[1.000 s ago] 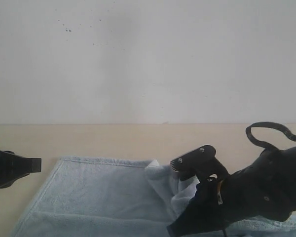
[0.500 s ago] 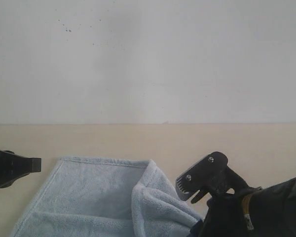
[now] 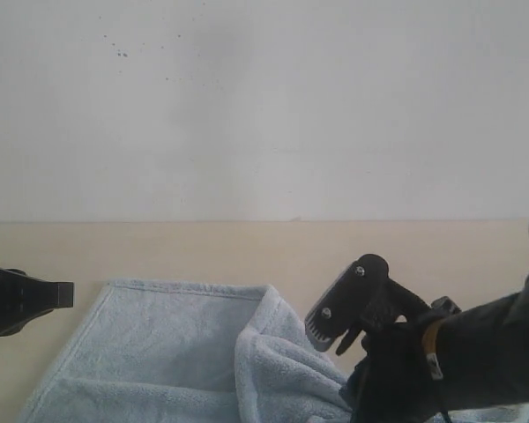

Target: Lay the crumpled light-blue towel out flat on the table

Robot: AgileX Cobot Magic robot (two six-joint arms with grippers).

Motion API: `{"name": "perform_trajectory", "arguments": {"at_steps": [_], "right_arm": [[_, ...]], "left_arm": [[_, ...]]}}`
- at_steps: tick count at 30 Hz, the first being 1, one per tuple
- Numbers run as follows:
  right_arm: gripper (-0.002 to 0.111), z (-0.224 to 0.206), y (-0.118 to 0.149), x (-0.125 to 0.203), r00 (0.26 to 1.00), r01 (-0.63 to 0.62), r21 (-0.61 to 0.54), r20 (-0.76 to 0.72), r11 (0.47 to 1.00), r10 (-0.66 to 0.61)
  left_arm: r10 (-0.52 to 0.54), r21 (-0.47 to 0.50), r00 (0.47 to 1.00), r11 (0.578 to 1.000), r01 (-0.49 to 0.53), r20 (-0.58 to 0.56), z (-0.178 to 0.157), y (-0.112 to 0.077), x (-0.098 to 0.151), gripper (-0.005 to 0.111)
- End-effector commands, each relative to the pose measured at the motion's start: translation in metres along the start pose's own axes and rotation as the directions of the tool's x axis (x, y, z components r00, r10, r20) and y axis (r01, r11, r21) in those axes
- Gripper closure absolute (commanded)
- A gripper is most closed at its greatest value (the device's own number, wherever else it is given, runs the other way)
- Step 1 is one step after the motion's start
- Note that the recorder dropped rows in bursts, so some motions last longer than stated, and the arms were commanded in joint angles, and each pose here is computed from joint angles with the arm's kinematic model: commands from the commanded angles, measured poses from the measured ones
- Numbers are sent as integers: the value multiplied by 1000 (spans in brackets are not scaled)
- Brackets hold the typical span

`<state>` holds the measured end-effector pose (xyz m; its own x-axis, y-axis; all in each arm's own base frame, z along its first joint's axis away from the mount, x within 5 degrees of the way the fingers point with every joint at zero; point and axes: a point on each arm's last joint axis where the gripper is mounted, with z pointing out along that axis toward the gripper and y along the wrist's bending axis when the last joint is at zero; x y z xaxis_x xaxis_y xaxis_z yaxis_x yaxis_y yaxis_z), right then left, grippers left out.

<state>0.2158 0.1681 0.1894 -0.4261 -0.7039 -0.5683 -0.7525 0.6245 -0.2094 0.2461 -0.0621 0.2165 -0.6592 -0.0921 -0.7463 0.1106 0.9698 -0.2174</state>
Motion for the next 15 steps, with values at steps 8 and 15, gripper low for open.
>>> {"name": "perform_trajectory", "arguments": {"at_steps": [8,15], "right_arm": [[76,32,-25,2,986,55,19,-160,998,-51],[57,34,-24,4,984,19,8,-177,1000,-17]], "left_arm": [[-3,-1,1000,1000,3,11,-1,-1,0,103],[-3,-2,1000,1000,3,12,-1,-1,-1,103]]}}
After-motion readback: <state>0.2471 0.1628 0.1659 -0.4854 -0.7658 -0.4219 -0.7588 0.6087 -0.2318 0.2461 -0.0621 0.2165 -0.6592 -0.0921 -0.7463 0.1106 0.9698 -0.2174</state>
